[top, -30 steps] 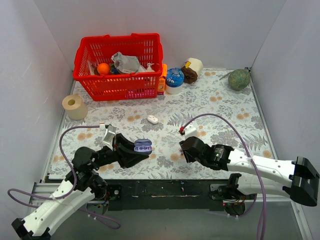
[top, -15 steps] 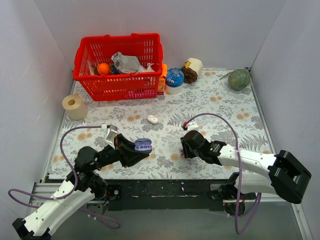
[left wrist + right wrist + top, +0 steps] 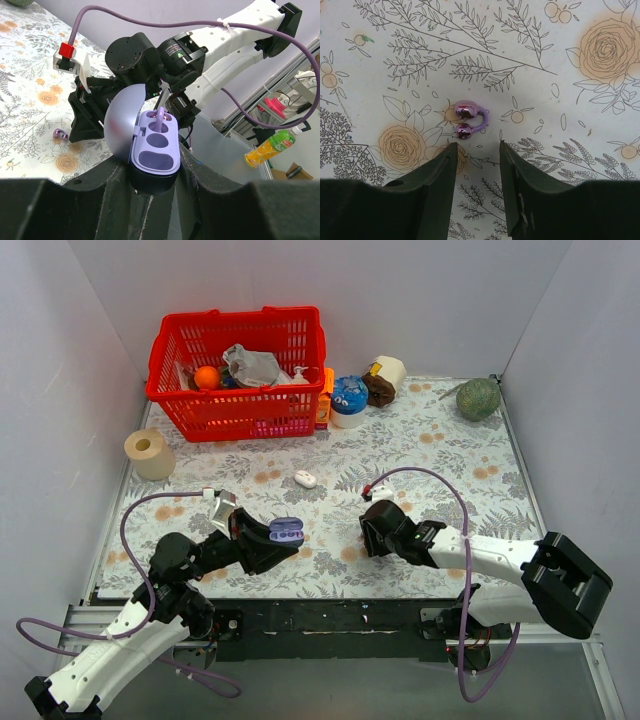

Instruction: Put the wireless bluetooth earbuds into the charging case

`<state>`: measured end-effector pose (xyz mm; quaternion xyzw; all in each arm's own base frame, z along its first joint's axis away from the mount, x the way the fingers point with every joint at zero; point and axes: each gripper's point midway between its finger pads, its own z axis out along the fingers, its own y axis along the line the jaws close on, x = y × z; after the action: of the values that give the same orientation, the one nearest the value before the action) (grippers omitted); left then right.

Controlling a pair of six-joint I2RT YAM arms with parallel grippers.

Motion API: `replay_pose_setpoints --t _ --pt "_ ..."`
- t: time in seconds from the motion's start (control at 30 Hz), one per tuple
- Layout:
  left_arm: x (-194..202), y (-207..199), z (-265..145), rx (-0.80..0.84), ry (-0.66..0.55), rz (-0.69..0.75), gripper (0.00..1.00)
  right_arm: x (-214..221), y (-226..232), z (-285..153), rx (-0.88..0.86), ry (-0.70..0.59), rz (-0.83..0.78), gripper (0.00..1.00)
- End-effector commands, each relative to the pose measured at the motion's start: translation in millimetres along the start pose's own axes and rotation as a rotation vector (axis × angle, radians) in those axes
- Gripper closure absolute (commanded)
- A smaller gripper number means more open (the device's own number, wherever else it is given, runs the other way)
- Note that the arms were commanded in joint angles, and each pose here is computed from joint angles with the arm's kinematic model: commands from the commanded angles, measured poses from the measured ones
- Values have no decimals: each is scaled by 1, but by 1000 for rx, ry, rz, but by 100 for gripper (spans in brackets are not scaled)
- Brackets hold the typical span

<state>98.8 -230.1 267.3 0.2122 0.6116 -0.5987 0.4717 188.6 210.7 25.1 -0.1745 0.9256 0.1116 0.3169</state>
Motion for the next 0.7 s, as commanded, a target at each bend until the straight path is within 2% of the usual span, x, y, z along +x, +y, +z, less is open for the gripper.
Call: replay_pose_setpoints --t 0.0,0.37,0.67 --pt "-1 0 -1 -4 -5 13 100 -8 0 3 -7 -31 1 54" --pt "-1 -3 -2 8 -5 13 100 -40 3 -20 -50 -164 28 51" --pt "0 -1 0 1 4 9 100 -35 -6 -2 -11 -86 26 53"
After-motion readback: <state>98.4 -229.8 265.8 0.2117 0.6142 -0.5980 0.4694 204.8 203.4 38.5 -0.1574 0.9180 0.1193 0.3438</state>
